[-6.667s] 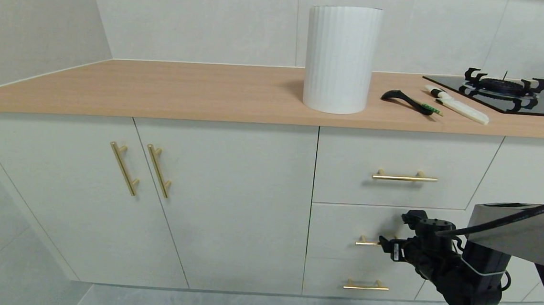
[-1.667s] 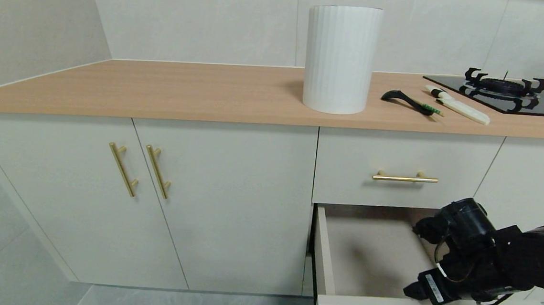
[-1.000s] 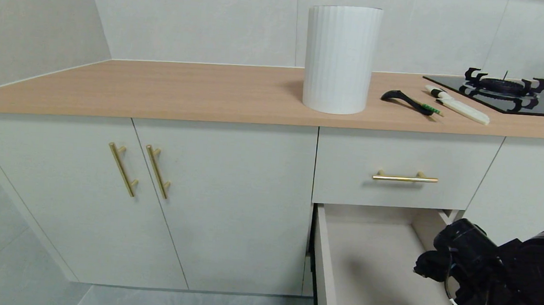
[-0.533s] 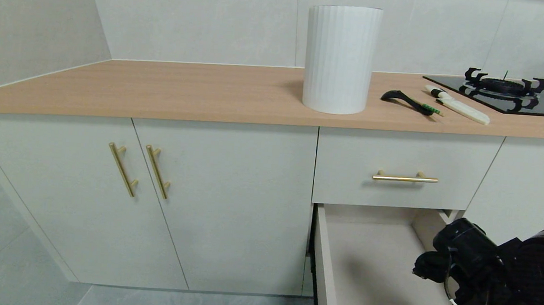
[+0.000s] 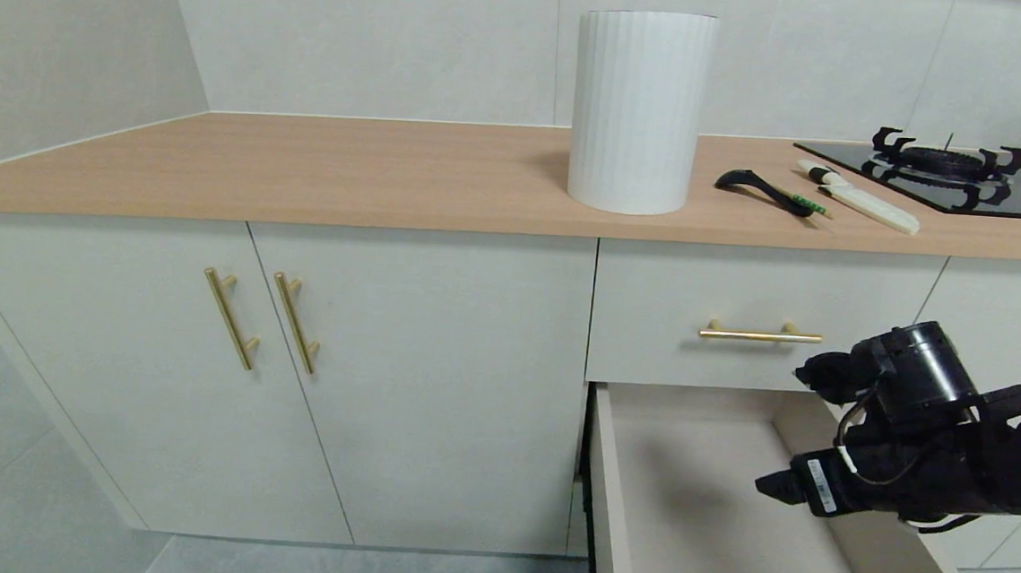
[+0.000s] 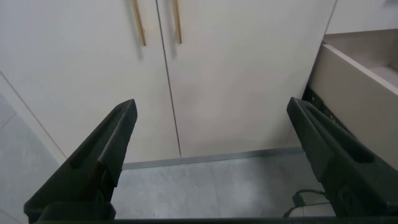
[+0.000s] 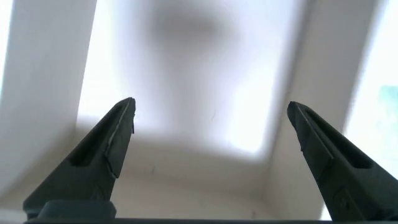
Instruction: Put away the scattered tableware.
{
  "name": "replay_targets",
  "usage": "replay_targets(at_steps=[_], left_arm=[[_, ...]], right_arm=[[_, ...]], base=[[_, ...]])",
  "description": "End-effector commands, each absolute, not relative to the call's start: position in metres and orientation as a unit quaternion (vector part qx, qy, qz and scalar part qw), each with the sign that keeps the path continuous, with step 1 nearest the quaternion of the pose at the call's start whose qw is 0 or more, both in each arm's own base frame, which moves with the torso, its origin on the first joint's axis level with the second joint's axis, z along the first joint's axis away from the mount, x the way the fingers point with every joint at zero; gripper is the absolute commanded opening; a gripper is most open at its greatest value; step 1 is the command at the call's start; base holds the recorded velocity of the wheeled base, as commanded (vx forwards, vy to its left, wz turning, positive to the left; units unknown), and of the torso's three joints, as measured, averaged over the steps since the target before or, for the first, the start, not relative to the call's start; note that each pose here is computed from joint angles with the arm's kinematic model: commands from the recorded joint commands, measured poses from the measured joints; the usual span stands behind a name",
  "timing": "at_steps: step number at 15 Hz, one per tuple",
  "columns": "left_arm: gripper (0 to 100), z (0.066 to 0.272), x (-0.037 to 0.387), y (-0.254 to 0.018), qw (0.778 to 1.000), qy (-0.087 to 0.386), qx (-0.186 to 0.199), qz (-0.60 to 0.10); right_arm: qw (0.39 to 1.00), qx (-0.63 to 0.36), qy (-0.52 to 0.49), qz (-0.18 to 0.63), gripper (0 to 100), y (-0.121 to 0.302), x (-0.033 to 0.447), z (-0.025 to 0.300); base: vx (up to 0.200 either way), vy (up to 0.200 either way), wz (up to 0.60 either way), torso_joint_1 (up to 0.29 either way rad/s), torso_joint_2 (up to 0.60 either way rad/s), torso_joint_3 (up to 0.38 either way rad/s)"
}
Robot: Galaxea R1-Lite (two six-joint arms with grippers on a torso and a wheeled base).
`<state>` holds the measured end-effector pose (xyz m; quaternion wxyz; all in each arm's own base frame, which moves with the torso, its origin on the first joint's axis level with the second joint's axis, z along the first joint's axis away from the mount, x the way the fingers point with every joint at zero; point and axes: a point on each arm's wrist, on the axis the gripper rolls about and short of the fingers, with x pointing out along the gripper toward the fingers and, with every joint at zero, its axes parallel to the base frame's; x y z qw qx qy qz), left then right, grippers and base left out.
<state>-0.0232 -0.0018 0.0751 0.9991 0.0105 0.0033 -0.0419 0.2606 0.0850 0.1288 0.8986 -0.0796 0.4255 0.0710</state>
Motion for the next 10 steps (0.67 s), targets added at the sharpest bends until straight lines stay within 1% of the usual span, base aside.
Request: replay_targets(at_steps=[1,10], left_arm=[[100,0.0751,-0.0231,-0.0018,0.999,0.004,0.011,-0.042],[100,0.0751,-0.0231,-0.0018,0.999,0.004,0.011,-0.042]], right_arm=[[0.911,-0.068,0.401,0.063,100,0.0786,0.2616,0.1376],[0.923,-0.062,0.376,0.061,100,0.0757,0.2579,0.1446]], base=[[0.0,0.0,0.0,0.0,0.0,0.0],[0.0,0.0,0.0,0.0,0.0,0.0]])
